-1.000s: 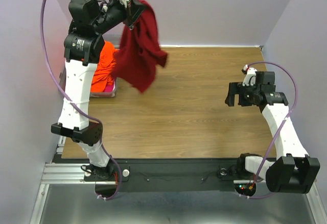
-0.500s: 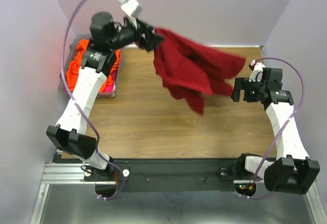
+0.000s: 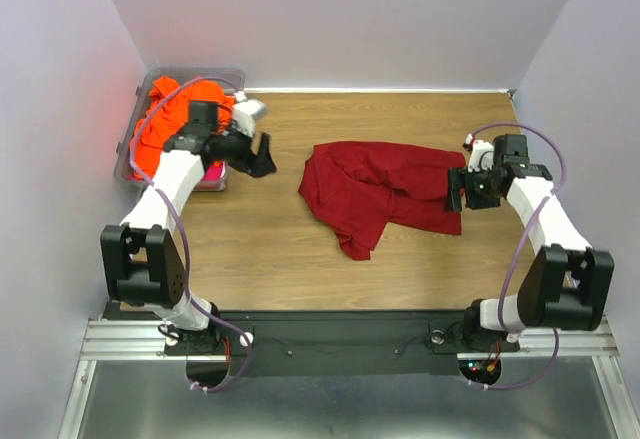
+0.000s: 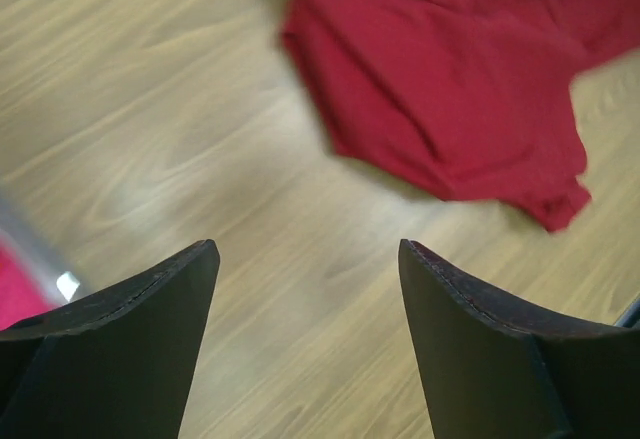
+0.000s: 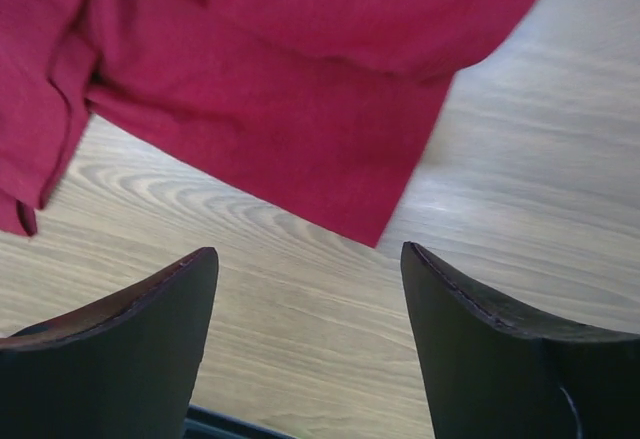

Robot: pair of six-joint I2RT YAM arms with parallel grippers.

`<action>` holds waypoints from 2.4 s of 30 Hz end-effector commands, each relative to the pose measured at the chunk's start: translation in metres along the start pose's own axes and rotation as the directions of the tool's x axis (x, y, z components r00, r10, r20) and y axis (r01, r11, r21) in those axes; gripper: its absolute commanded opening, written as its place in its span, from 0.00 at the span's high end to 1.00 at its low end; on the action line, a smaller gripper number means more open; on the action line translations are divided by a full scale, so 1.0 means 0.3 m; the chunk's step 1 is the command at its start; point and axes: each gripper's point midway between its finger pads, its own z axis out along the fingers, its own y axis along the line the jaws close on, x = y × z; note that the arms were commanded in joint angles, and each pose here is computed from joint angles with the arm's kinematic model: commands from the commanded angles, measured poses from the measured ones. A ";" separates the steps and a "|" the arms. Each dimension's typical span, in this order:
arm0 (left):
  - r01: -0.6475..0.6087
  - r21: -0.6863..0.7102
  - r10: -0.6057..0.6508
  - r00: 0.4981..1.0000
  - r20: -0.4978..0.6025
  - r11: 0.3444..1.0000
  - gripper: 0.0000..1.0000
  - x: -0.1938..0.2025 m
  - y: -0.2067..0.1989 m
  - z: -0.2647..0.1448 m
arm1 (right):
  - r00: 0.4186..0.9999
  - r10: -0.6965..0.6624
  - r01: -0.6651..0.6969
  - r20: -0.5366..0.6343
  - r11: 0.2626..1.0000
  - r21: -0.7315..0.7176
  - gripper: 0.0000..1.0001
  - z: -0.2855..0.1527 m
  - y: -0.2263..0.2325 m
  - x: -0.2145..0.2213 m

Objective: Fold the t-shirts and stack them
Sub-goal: Flatten the tshirt out

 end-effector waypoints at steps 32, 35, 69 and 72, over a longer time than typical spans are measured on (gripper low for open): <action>-0.415 0.309 0.509 0.784 -0.355 0.856 0.49 0.578 -0.677 0.456 | 0.922 0.095 -0.095 -0.375 0.995 0.020 0.57 0.359 -0.114 0.268; -0.423 0.307 0.516 0.775 -0.365 0.853 0.70 0.559 -0.656 0.402 | 0.908 0.089 -0.073 -0.408 0.996 0.054 0.77 0.367 -0.141 0.301; -0.483 0.123 0.473 0.718 -0.511 0.867 0.18 0.466 -0.146 -0.053 | 0.949 -0.224 0.228 -0.222 0.974 -0.009 0.00 0.044 -0.068 0.187; -0.484 0.166 0.500 0.728 -0.469 0.859 0.18 0.436 -0.196 -0.081 | 0.959 -0.258 0.262 -0.119 0.965 0.020 0.00 -0.007 -0.065 0.059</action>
